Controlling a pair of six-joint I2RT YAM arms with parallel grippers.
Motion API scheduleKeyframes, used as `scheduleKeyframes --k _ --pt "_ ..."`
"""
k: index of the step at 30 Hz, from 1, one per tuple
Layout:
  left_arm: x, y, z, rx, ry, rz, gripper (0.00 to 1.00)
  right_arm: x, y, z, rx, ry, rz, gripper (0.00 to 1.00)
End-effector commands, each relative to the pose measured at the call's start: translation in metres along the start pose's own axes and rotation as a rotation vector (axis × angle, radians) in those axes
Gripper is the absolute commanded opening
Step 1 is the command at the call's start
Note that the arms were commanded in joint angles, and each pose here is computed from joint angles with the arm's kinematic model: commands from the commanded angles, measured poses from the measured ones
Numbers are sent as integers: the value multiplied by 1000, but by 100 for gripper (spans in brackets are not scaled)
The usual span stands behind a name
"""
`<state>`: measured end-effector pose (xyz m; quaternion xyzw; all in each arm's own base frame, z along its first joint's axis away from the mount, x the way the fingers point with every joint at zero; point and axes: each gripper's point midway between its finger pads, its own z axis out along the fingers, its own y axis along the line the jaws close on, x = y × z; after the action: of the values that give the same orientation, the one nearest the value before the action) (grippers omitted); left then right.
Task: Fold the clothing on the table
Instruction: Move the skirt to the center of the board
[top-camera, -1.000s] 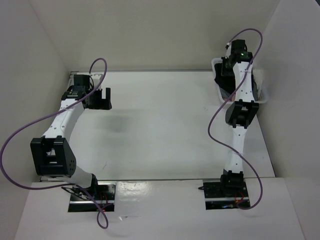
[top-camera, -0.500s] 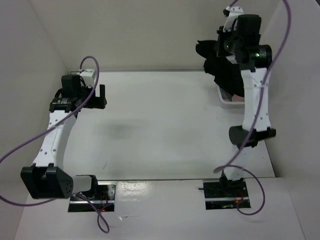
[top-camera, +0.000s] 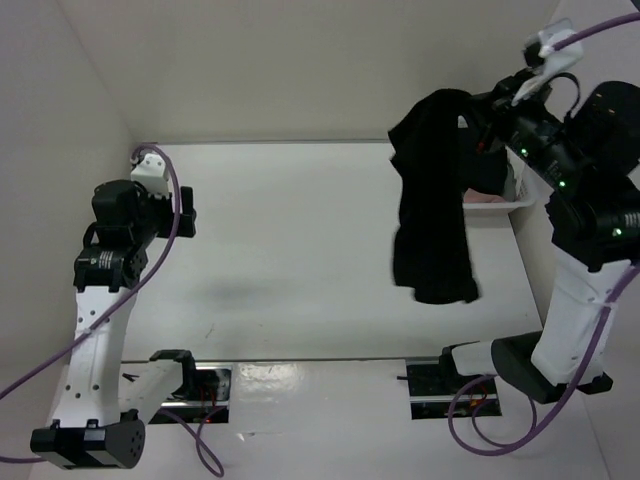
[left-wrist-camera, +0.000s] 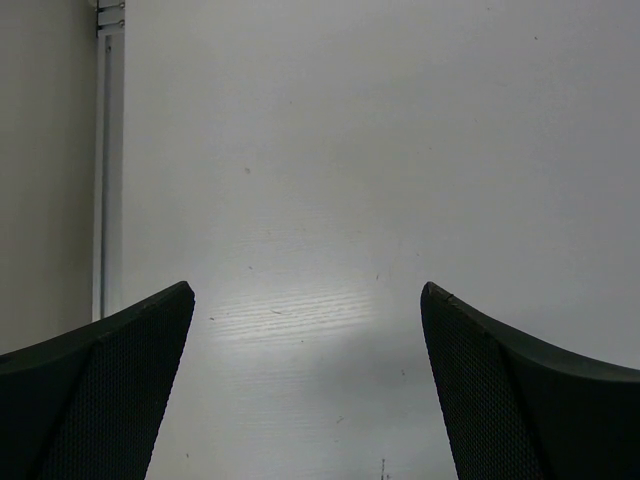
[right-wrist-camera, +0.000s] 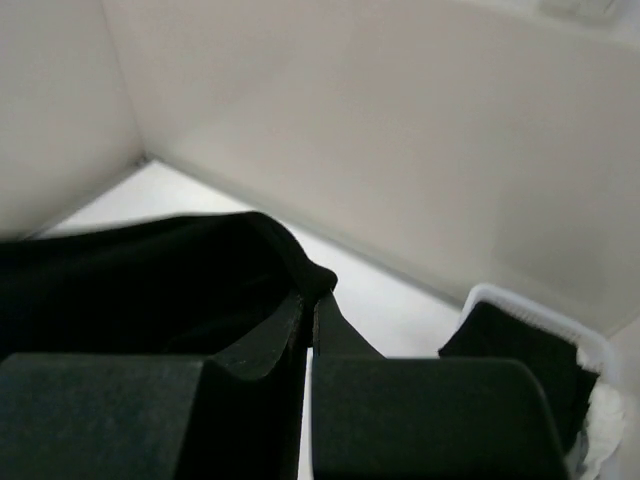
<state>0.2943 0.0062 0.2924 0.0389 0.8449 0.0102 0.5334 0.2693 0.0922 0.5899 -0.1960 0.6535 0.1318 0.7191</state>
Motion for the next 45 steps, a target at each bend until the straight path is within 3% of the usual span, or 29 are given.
scheduleKeyframes --k 1,8,14,19,23,30,36,38,42,45 --pt "-3 2 -11 -21 -31 7 100 58 2 39 -55 161 -8 0" --pt "3 5 -24 -43 -54 17 100 102 -9 46 44 248 -22 0" --pt "11 6 -29 -53 -59 17 100 151 2 63 1 374 0 0" --pt "19 9 -29 -73 -54 26 100 186 38 84 -128 447 16 0" --pt "23 8 -33 -74 -64 26 100 240 72 104 -230 562 41 0" --pt "29 9 -33 -83 -64 16 100 332 153 139 -285 798 -91 0" --pt "35 8 -28 -82 -66 -2 100 335 244 157 -443 827 -176 0" --pt "32 8 -28 -83 -77 -11 100 317 280 162 -502 776 -192 0" --pt "27 8 -28 -85 -95 -10 100 268 307 160 -596 655 -166 0" --pt "25 6 -27 -75 -105 -10 100 259 304 153 -615 636 -187 0"
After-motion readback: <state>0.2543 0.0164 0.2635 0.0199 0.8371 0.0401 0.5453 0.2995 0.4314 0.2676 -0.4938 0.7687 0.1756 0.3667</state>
